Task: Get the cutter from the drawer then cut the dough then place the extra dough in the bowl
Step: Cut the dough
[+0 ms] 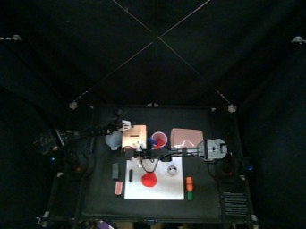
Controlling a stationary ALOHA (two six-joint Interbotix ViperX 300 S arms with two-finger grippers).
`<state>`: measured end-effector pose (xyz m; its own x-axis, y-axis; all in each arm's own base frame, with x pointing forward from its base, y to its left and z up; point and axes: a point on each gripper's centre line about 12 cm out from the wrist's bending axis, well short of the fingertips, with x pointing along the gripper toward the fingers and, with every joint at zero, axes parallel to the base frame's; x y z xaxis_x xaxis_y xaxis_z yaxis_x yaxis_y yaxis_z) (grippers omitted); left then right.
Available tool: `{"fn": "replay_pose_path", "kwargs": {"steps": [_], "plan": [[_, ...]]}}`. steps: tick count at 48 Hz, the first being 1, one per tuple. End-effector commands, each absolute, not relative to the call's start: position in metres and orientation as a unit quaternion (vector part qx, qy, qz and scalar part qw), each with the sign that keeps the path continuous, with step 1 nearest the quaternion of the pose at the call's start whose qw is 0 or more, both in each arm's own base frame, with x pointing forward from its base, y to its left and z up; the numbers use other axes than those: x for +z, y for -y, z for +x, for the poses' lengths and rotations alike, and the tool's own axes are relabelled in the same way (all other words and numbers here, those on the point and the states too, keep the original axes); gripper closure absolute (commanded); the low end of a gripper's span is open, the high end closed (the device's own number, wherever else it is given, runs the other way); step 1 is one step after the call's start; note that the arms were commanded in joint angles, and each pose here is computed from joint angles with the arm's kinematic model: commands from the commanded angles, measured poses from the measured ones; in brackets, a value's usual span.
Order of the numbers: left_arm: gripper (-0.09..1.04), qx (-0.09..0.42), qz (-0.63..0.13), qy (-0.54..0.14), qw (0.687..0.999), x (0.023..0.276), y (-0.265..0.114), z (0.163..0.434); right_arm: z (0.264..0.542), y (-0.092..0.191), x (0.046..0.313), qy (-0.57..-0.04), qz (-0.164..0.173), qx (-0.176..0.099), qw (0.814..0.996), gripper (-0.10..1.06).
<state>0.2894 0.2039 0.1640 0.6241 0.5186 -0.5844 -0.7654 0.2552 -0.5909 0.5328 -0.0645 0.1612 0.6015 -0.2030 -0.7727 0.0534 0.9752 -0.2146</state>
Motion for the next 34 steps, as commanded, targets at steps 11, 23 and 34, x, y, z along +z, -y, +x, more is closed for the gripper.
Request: {"fn": "replay_pose_path", "kwargs": {"steps": [11, 23, 34], "plan": [[0.65, 0.397, -0.449, -0.139, 0.788, 0.167, -0.202, 0.306, 0.534, 0.082, 0.193, -0.416, -0.077, -0.092, 0.901, 0.64], [0.65, 0.398, -0.436, -0.11, 0.8, 0.182, -0.203, 0.302, 0.543, 0.062, 0.211, -0.388, -0.086, -0.075, 0.915, 0.64], [0.65, 0.378, -0.364, -0.064, 0.849, 0.22, -0.193, 0.28, 0.542, 0.015, 0.246, -0.342, -0.101, -0.037, 0.934, 0.64]]}}
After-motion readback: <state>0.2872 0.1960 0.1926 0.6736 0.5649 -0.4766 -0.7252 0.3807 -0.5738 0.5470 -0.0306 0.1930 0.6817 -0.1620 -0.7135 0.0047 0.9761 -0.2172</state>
